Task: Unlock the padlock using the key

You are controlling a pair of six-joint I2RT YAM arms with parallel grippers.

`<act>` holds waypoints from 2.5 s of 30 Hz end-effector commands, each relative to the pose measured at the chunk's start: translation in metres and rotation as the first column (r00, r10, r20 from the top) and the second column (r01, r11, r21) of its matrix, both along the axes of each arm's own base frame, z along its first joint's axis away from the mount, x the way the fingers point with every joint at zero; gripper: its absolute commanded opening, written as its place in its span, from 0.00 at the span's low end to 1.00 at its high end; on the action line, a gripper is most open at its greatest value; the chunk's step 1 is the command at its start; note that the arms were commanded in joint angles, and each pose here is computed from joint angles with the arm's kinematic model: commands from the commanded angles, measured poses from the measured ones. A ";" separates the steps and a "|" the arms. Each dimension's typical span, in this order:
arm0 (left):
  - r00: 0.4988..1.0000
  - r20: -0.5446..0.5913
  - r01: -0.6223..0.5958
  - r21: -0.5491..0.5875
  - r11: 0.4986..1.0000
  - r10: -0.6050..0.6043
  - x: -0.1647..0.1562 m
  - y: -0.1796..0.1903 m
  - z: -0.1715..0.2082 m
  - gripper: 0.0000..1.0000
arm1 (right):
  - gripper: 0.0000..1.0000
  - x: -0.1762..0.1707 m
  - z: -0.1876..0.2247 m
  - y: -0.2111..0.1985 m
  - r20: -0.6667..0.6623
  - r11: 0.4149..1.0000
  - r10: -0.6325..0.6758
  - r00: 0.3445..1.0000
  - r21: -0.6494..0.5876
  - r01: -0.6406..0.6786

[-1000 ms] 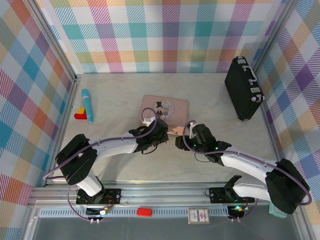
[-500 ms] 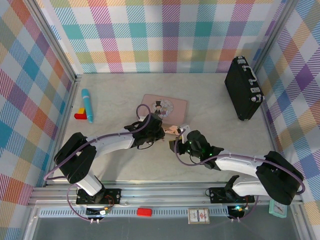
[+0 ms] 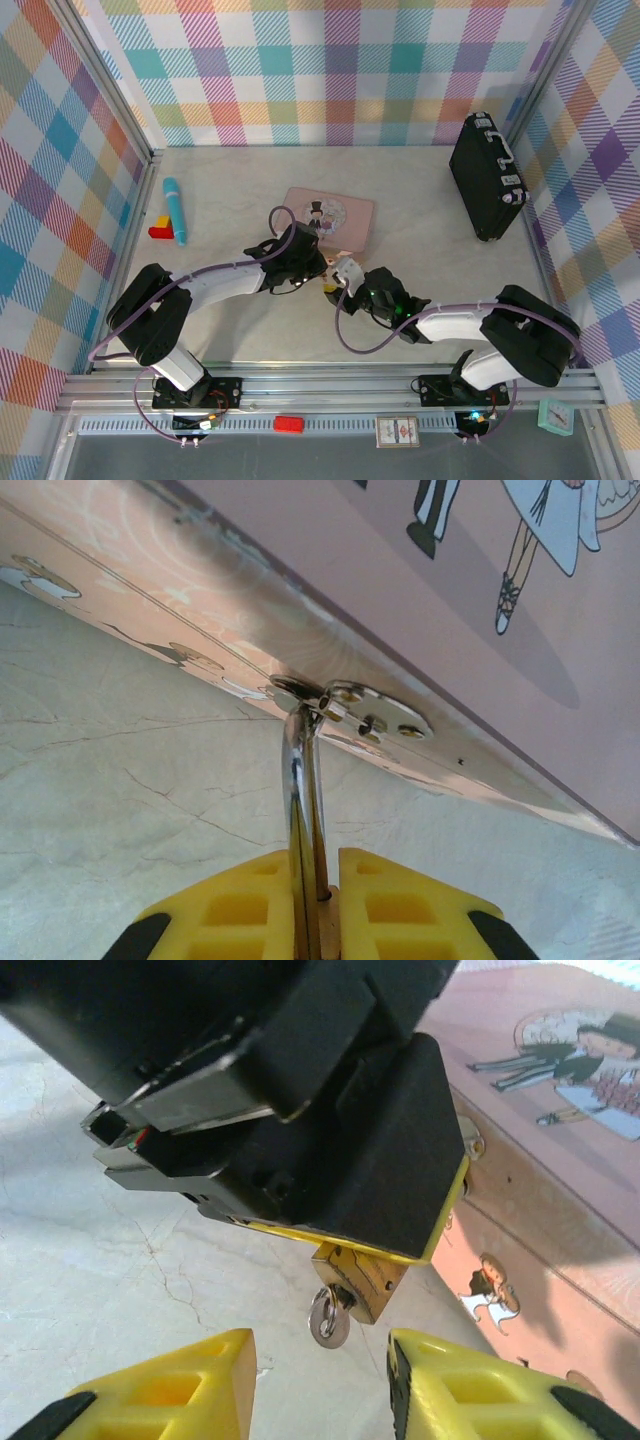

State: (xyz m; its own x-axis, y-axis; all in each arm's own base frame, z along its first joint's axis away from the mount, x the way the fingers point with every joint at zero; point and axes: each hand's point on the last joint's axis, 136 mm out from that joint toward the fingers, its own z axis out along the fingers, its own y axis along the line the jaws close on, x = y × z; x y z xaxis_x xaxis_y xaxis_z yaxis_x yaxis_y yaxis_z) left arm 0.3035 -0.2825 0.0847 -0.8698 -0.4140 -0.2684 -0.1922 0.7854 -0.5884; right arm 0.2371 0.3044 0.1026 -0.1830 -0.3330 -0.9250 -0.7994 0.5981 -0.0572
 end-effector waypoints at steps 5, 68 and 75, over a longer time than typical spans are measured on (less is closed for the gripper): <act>0.994 0.104 -0.008 -0.120 0.993 0.020 0.019 -0.008 0.025 0.00 | 0.34 -0.007 -0.007 0.007 0.117 0.994 0.092 0.989 -0.067 -0.085; 0.997 0.073 -0.009 -0.164 0.986 0.021 0.018 -0.015 0.018 0.00 | 0.24 0.026 -0.017 0.004 0.182 0.986 -0.169 0.969 0.038 0.165; 0.997 0.076 -0.008 -0.171 0.985 0.021 0.019 -0.016 0.020 0.00 | 0.20 0.028 -0.021 0.002 0.171 0.983 -0.186 0.968 0.035 0.183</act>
